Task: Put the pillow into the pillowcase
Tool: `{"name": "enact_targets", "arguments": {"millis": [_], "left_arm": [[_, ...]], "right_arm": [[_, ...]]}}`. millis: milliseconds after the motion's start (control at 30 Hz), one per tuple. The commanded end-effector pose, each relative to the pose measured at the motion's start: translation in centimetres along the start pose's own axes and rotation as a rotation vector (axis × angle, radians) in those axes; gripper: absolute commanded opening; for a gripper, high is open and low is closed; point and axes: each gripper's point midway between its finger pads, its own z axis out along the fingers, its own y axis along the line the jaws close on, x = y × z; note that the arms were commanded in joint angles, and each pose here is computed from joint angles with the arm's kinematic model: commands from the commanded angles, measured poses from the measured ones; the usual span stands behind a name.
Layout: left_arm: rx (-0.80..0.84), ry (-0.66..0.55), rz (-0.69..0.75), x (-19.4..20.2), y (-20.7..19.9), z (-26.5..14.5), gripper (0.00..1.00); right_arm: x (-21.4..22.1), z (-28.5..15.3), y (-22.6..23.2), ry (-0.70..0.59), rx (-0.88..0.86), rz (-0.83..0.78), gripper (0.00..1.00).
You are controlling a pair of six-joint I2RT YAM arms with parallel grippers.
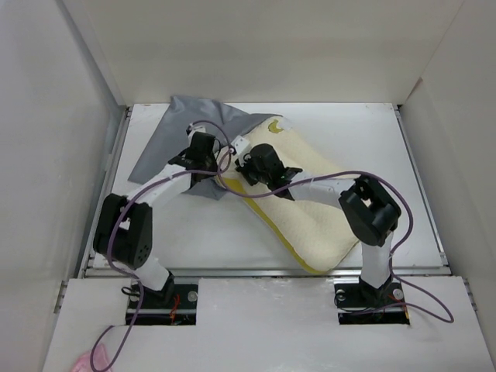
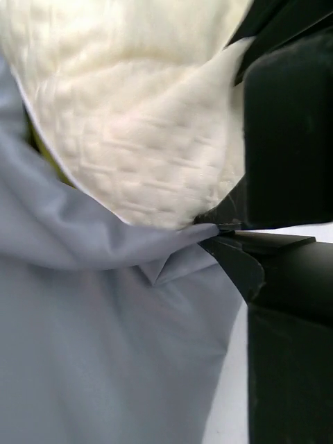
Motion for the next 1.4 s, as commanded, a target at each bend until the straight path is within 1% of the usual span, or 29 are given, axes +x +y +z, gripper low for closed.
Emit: {"name": "enact_targets", "arguments": {"millis": [0,33,67,100,133,167,200,300,367,400,433,500,600,633,667,733,833,867,900,967,1000,1067,1100,1133,1200,1233,1300,1333,1367], "left_arm": [[0.135,-0.217,0.019,-5.2,-3.5,-7.5,0.00],[0.186,-0.216,0.042,-4.4,-5.0,-8.7,0.00],[0.261,-0.223,0.066,-3.9,-7.0,-10.7,0.00],[0.267,-0.204,0.073,-3.4,-7.1,-10.7,0.00],[0.340,-0.214,0.096,-3.0,-9.1,-12.7,0.00],[0.380,-0.207,0.115,-2.3,-10.2,-13.5,0.00],[0.394,-0.183,0.126,-1.3,-10.9,-13.9,0.00],[0.473,-0.124,0.165,2.1,-13.5,-16.0,0.00],[0.464,-0.072,0.176,4.4,-14.0,-16.3,0.00],[0.404,-0.019,0.190,6.1,-13.0,-15.8,0.00],[0.359,-0.030,0.183,6.2,-12.5,-15.9,0.00],[0.349,-0.007,0.193,7.8,-12.3,-17.3,0.00],[0.383,0.017,0.200,9.2,-12.4,-18.5,0.00],[0.383,0.019,0.191,9.5,-12.1,-18.4,0.00],[0.391,0.028,0.182,9.8,-12.2,-18.3,0.00],[0.426,0.021,0.160,9.7,-13.0,-18.4,0.00],[0.443,0.097,0.175,11.8,-13.8,-17.3,0.00],[0.447,0.106,0.178,12.1,-14.0,-17.1,0.00],[0.431,0.119,0.187,12.5,-13.8,-16.7,0.20],[0.385,0.141,0.208,12.9,-12.8,-16.5,0.70],[0.376,0.127,0.206,12.1,-13.0,-16.9,0.99],[0.333,0.049,0.200,9.7,-12.2,-17.7,0.99],[0.320,0.020,0.192,8.3,-12.1,-18.8,0.99],[0.282,-0.039,0.167,6.4,-11.4,-19.1,0.99],[0.259,-0.114,0.114,3.2,-10.1,-20.1,0.99],[0.253,-0.157,0.092,1.7,-9.8,-20.7,0.99],[0.207,-0.219,0.045,-1.0,-8.1,-20.8,0.99],[0.207,-0.252,0.043,-2.2,-7.7,-20.9,0.99],[0.207,-0.265,0.040,-2.9,-7.5,-20.7,0.99]], "right_arm": [[0.7,-0.3,0.9,0.021,-0.039,0.081,0.00],[-0.4,-0.3,1.0,-0.002,-0.051,0.098,0.00],[0.4,0.4,1.4,0.017,-0.054,0.133,0.00],[0.2,0.8,1.4,0.013,-0.053,0.152,0.00],[0.1,1.1,1.5,0.018,-0.053,0.173,0.00],[-1.0,1.5,0.7,0.002,-0.015,0.196,0.00],[-0.6,2.1,0.7,0.022,-0.004,0.216,0.00],[-2.4,2.6,-0.9,0.002,0.089,0.319,0.00],[-3.0,2.6,-2.0,0.005,0.155,0.346,0.00],[-4.4,2.3,-3.3,-0.014,0.217,0.357,0.00],[-3.5,2.3,-4.1,0.019,0.248,0.367,0.00],[-2.8,2.4,-5.9,0.023,0.292,0.435,0.00],[-3.6,2.5,-6.6,-0.022,0.226,0.554,0.00],[-3.3,2.4,-5.6,-0.024,0.149,0.570,0.00],[-5.3,1.8,-5.7,-0.097,0.123,0.583,0.00],[-5.7,1.2,-4.9,-0.119,0.078,0.605,0.00],[-7.9,-0.1,-4.5,-0.180,0.036,0.648,0.00],[-7.8,-0.5,-3.8,-0.177,-0.001,0.645,0.00],[-9.3,-1.5,-3.5,-0.222,-0.039,0.646,0.00],[-9.4,-2.4,-2.3,-0.220,-0.105,0.629,0.00],[-7.8,-2.6,-1.6,-0.187,-0.119,0.618,0.00],[-6.8,-3.6,-0.6,-0.164,-0.136,0.575,0.03],[-5.0,-3.7,0.0,-0.127,-0.144,0.565,0.22],[-4.4,-4.2,0.1,-0.109,-0.142,0.555,0.31],[-3.3,-4.7,-0.1,-0.090,-0.119,0.512,0.43],[-2.6,-5.1,-0.2,-0.063,-0.108,0.500,0.53],[-3.4,-6.5,-0.6,-0.080,-0.106,0.432,0.64],[-3.7,-7.1,-0.9,-0.084,-0.094,0.415,0.75],[-4.5,-8.2,-1.2,-0.098,-0.092,0.375,0.79]]}}
